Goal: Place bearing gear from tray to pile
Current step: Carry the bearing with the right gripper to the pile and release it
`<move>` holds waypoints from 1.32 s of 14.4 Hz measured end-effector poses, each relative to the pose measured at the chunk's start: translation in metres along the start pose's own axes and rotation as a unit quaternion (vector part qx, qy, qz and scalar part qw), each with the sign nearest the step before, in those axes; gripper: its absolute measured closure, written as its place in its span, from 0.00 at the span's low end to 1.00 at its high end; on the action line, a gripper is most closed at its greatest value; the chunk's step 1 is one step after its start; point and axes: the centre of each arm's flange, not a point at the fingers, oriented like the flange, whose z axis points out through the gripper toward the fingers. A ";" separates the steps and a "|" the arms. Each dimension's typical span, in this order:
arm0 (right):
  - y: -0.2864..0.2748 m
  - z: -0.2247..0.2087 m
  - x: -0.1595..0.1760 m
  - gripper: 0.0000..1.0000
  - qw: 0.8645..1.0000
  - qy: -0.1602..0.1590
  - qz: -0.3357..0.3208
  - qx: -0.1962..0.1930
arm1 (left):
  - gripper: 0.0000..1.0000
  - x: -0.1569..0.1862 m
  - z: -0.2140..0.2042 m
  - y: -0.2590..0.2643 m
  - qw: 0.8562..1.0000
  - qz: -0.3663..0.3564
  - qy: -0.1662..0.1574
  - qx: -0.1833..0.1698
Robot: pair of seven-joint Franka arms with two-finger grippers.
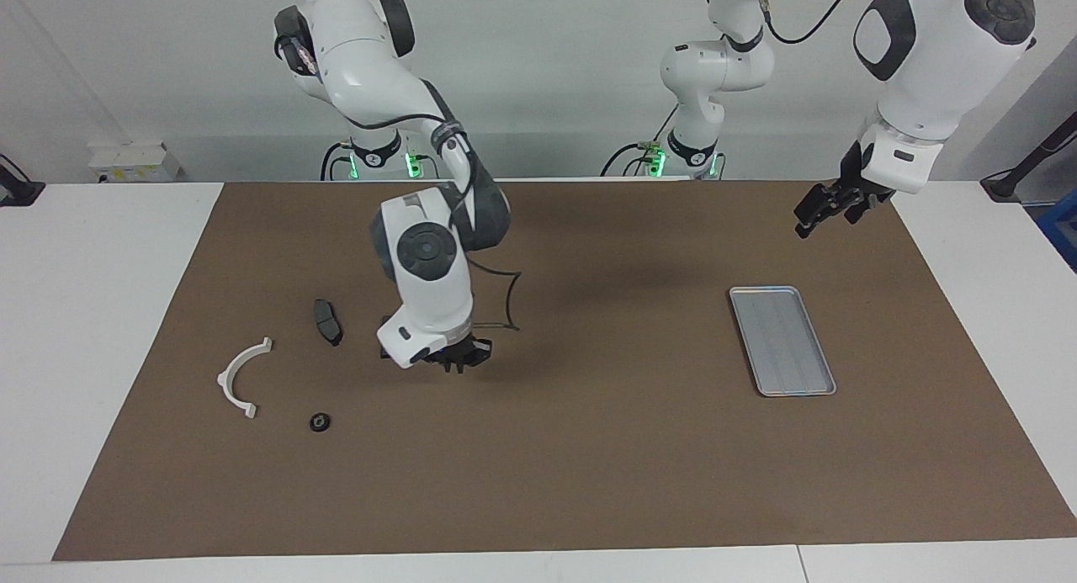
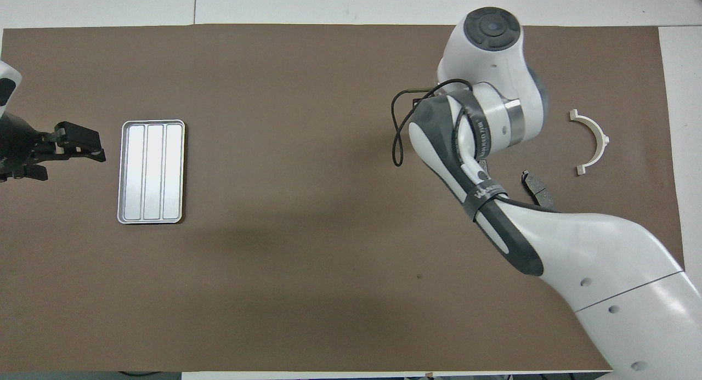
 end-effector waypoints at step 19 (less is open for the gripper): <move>0.101 0.080 0.019 0.23 0.995 0.049 -0.091 0.008 | 0.00 0.000 -0.006 0.000 0.998 0.061 0.006 -0.001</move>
